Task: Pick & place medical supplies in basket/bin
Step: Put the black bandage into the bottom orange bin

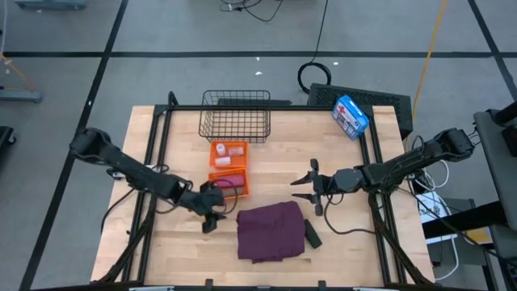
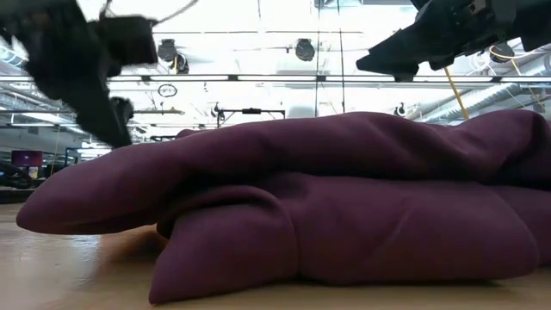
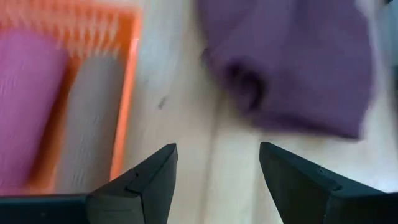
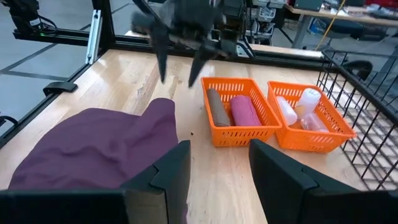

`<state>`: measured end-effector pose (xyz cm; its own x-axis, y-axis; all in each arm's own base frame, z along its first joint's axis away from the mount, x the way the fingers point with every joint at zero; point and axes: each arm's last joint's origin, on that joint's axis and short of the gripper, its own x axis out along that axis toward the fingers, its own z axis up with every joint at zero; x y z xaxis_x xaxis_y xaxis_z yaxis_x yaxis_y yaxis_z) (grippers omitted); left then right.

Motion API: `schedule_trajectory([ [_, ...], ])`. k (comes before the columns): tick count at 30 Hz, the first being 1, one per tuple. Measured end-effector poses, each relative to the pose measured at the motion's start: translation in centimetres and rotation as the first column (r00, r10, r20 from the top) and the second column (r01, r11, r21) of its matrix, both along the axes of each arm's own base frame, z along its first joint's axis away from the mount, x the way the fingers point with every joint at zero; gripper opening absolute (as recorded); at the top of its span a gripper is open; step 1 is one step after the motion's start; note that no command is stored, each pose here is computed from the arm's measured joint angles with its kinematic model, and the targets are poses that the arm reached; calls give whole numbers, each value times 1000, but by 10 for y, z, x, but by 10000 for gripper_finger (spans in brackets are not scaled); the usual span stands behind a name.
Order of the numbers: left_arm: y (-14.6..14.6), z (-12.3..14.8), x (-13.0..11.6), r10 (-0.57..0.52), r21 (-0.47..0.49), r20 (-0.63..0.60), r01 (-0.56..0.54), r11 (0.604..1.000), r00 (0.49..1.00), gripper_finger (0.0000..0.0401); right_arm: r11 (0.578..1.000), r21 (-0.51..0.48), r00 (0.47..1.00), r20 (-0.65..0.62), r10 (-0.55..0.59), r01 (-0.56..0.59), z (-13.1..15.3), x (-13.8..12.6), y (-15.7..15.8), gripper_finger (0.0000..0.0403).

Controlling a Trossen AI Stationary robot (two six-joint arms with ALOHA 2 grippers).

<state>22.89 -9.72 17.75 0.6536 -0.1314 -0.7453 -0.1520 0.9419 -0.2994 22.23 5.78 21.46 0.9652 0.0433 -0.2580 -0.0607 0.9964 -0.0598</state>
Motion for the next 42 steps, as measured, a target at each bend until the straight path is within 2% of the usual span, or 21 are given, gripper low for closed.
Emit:
schedule_trajectory([
  [4,2,-21,4,45,25,-99,-42,999,994,237,998,-50,1000,16,23,-23,3,-2,2,147],
  [9,11,-31,7,76,80,-145,-64,995,987,237,989,-113,994,45,99,-94,7,-8,16,140],
  [14,19,-29,13,105,77,-117,-97,992,988,237,992,-116,998,30,63,-59,8,-19,30,141],
  [23,12,0,17,-37,78,109,28,997,993,237,981,83,984,-16,176,-174,12,-53,62,139],
  [27,13,9,14,-57,92,146,44,995,988,237,976,174,989,-40,139,-130,9,-61,74,139],
  [29,14,11,14,-56,93,154,42,995,986,237,970,218,987,-96,133,-109,8,-63,79,139],
  [32,16,14,13,-47,99,171,30,995,984,237,969,245,963,-248,103,-41,11,-62,89,139],
  [37,21,14,15,-26,122,178,5,992,984,237,972,219,867,-496,34,87,-4,-52,106,139],
  [40,24,14,16,-13,122,180,-10,993,984,237,963,240,826,-563,37,121,-22,-45,116,145],
  [42,26,15,17,-5,118,189,-18,993,982,237,949,270,816,-577,24,163,-32,-40,122,156],
])
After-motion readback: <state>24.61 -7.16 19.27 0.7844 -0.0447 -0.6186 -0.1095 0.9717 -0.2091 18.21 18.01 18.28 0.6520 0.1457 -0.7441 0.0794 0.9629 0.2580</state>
